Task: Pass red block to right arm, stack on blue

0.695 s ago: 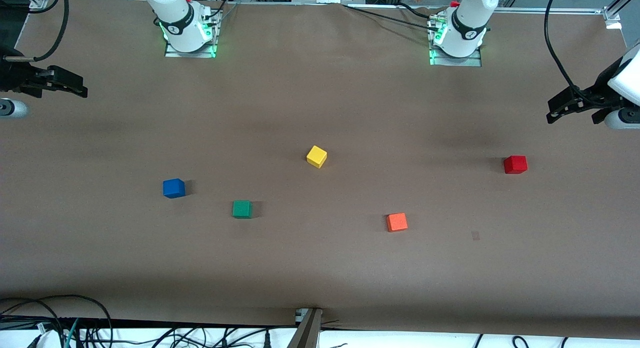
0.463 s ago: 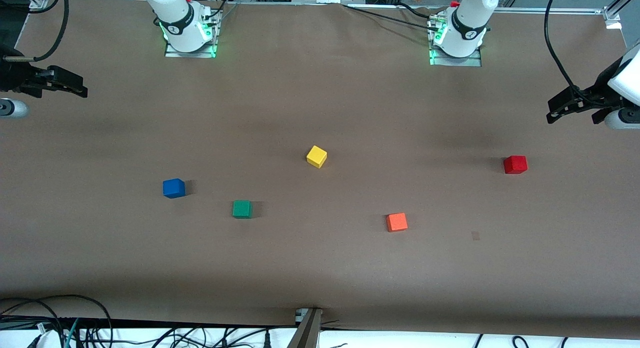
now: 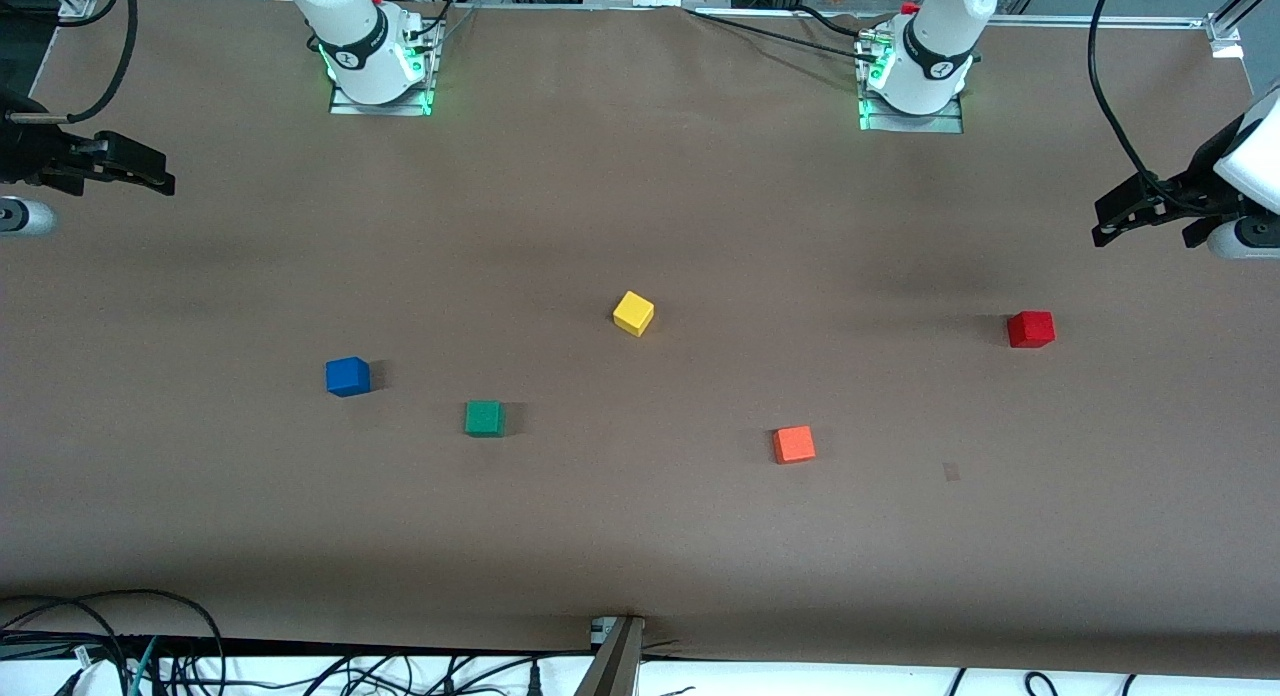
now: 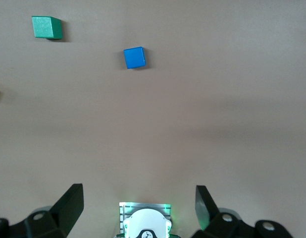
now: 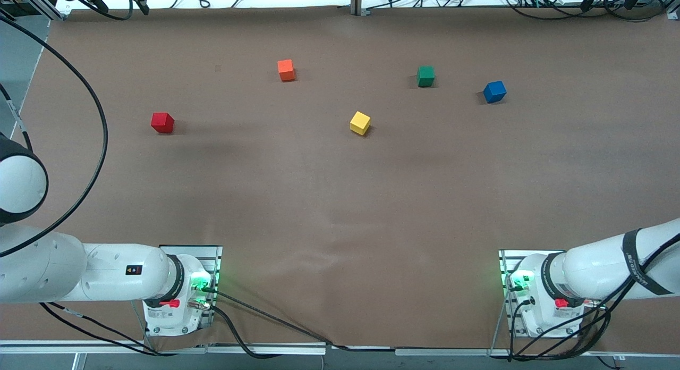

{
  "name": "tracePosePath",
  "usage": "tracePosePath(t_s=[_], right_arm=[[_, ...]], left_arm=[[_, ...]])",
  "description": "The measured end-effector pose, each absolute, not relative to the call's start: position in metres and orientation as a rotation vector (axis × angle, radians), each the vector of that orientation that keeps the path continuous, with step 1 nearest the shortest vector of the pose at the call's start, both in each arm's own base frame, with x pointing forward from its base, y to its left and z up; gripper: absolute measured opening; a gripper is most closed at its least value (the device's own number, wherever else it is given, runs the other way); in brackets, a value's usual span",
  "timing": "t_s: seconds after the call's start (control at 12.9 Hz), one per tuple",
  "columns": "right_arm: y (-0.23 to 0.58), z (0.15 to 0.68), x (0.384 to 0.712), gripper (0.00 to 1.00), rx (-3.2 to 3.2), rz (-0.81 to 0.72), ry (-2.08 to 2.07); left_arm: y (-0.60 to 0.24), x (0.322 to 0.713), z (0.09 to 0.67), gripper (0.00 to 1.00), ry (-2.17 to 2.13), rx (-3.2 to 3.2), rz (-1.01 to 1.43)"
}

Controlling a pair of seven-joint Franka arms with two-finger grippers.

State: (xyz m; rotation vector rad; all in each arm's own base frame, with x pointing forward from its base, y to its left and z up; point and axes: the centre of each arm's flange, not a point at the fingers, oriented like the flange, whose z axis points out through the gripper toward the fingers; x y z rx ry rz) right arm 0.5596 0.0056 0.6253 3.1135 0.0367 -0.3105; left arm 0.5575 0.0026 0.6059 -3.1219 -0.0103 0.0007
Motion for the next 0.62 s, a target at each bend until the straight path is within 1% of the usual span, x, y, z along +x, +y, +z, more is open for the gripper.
tracePosePath(t_s=[0.62], right_arm=[[0.0053,0.6253,0.5596,1.0,3.114,-0.31,0.036]], left_arm=[[0.0033,0.5582,0.5964,1.0,-0.012,-3.121,0.062]])
